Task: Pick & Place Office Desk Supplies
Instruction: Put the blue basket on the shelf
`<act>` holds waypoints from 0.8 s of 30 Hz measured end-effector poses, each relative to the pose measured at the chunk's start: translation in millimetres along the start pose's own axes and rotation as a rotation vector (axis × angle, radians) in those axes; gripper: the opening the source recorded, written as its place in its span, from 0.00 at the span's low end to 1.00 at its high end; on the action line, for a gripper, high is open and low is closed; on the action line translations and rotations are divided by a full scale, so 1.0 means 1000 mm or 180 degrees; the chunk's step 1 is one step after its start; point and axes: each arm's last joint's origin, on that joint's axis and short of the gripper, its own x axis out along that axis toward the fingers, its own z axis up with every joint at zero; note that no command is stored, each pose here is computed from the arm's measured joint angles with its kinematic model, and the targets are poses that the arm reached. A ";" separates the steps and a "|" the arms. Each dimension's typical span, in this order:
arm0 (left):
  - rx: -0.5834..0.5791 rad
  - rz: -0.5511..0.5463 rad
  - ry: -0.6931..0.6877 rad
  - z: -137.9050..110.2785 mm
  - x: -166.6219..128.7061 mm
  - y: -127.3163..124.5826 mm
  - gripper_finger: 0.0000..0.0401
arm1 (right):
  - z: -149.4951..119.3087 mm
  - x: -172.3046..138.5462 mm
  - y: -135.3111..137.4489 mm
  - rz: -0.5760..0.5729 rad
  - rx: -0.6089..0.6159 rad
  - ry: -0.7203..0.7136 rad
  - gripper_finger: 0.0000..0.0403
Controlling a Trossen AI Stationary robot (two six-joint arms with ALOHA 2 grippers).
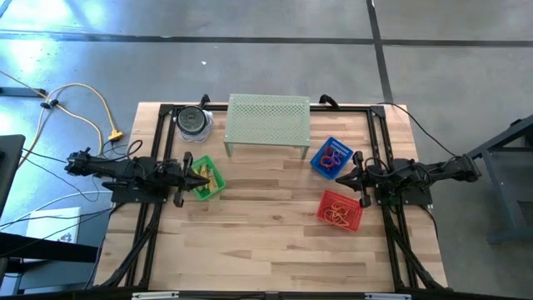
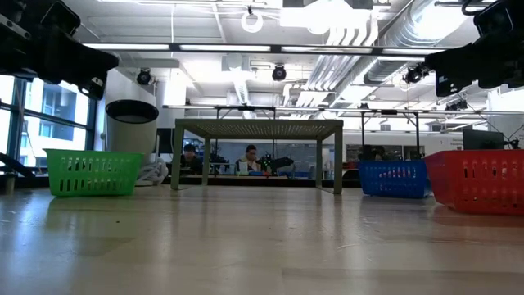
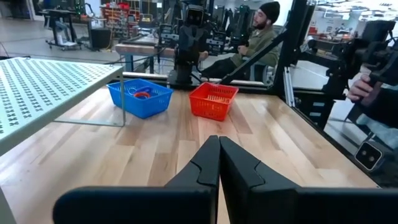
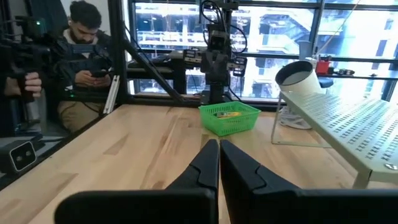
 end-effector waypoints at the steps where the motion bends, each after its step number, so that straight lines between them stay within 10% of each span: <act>1: 0.0005 0.0000 0.0000 0.000 0.000 0.000 0.00 | 0.000 0.000 0.000 0.0001 -0.0001 0.0012 0.01; 24: -0.0136 -0.0028 -0.0385 0.010 0.000 -0.001 0.00 | -0.001 0.001 0.000 0.0011 0.0084 0.0030 0.01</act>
